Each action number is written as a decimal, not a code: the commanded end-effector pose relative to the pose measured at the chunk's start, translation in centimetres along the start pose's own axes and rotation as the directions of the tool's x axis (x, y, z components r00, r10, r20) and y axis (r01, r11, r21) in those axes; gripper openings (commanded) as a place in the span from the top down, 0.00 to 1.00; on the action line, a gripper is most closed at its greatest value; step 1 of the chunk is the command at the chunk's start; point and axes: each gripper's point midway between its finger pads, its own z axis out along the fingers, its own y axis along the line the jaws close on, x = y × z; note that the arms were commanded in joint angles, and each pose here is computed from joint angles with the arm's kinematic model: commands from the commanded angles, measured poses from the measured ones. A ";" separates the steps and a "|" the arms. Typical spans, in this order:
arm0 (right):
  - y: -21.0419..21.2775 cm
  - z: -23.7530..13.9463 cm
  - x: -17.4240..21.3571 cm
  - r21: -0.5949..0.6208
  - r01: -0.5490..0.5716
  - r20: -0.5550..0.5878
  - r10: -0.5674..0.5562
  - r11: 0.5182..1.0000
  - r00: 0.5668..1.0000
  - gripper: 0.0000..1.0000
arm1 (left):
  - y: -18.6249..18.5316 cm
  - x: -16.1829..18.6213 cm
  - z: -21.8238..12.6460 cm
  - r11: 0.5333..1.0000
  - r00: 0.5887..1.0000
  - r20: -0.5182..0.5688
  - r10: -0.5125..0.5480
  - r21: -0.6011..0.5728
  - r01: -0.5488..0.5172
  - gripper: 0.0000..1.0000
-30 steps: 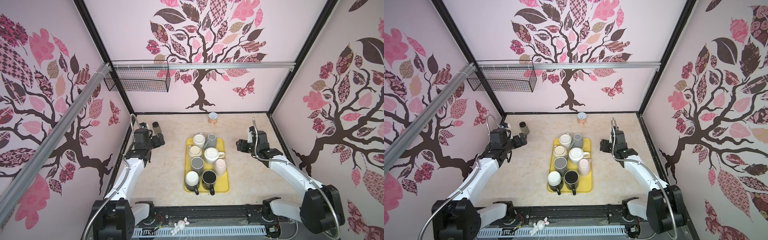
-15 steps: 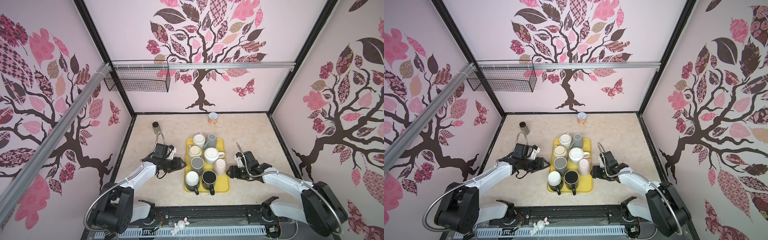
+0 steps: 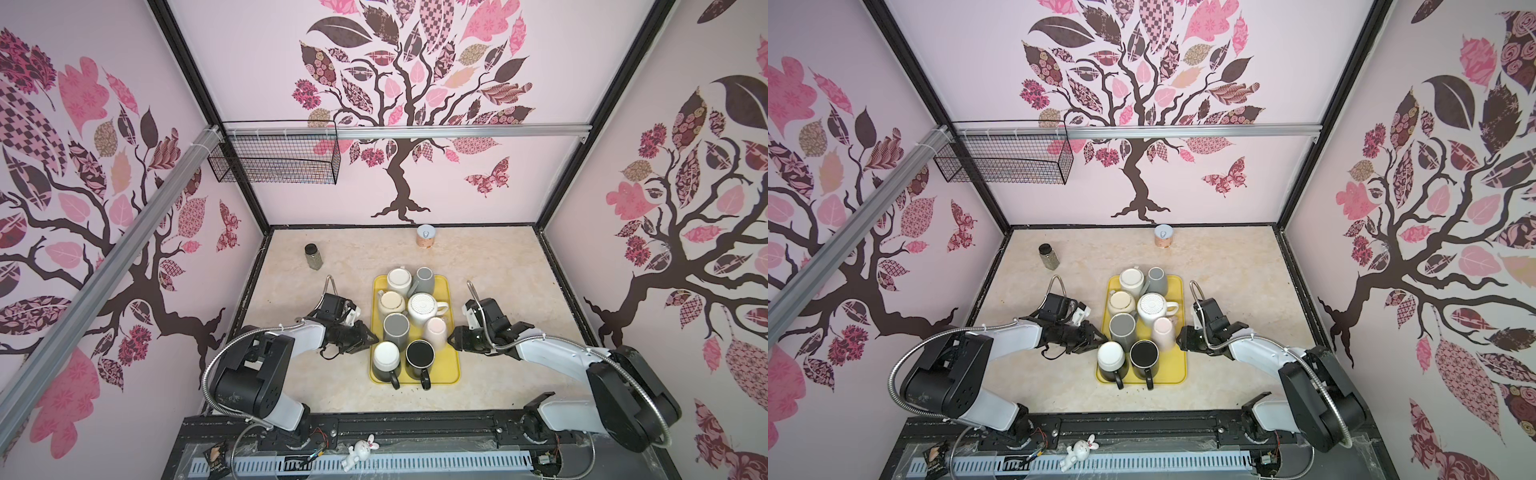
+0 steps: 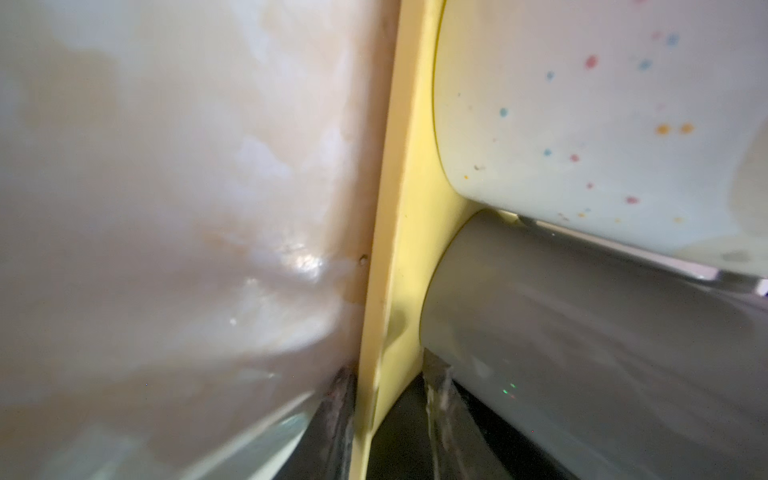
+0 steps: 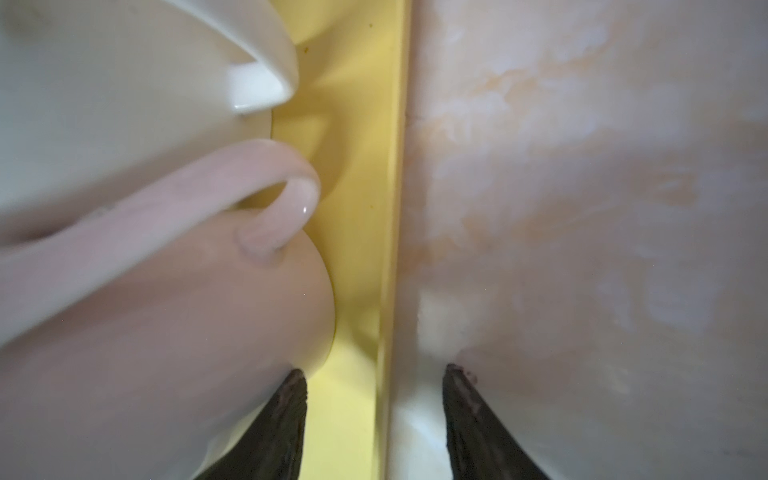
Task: Turn the mug right side up
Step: 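Push the yellow tray farther from the robot with both grippers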
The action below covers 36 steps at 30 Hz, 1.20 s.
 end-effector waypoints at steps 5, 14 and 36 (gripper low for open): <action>-6.5 -1.6 -1.9 0.224 -0.116 0.045 0.109 0.968 0.993 0.52 | -4.7 -3.0 4.6 0.994 0.998 0.018 0.065 0.083 -0.066 0.78; -7.9 -10.1 -10.4 0.292 -0.232 0.392 0.105 0.928 0.914 0.31 | -10.7 -5.9 9.8 0.987 0.994 0.091 0.066 0.141 -0.078 0.86; -2.8 -14.0 -6.0 0.066 -0.157 0.298 0.131 0.985 0.946 0.46 | -21.3 -14.4 17.0 0.964 0.934 0.313 0.174 0.141 -0.226 0.95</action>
